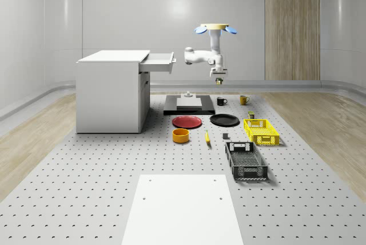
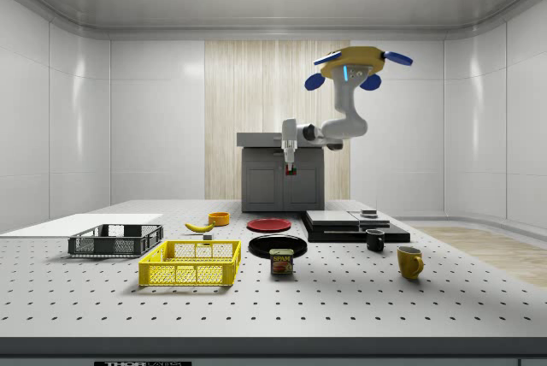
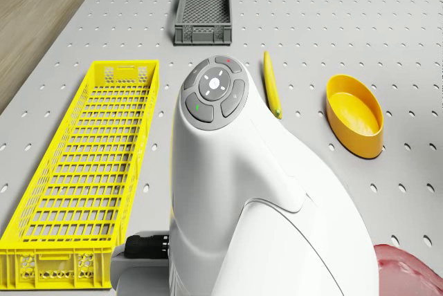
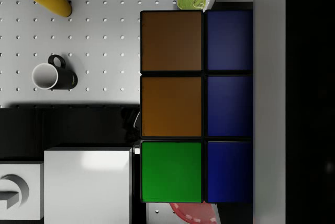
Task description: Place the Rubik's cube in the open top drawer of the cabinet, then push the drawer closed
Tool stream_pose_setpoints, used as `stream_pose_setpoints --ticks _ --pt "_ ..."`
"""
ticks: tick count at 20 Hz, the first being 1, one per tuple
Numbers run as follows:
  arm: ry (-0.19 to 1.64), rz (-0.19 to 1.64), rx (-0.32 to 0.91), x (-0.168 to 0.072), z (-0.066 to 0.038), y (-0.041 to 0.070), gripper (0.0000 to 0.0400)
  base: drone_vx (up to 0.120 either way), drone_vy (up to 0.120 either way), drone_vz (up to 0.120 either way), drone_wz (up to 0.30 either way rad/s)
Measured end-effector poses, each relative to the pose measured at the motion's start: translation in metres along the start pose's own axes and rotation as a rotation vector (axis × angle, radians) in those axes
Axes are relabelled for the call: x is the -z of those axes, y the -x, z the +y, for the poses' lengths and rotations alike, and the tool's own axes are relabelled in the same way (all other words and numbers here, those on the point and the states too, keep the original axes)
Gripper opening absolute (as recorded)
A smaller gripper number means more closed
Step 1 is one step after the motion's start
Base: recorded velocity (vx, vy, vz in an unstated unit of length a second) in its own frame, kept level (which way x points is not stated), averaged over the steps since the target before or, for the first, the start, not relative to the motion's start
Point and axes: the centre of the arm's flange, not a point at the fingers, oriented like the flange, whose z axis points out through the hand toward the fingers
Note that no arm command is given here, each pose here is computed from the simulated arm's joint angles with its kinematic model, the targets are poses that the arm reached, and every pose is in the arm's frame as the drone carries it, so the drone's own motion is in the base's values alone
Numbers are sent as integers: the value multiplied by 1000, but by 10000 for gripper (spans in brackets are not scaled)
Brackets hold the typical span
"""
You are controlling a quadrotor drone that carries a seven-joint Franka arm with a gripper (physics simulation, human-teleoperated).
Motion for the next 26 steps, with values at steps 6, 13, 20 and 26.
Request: stream_pose_setpoints --ticks 6,13,20,26 --pt "0 0 0 0 0 0 325 0 -120 120 0" --pt "0 0 0 0 0 0 325 0 -120 120 0" --pt "0 0 0 0 0 0 325 0 -120 120 0" --pt "0 0 0 0 0 0 325 0 -120 120 0"
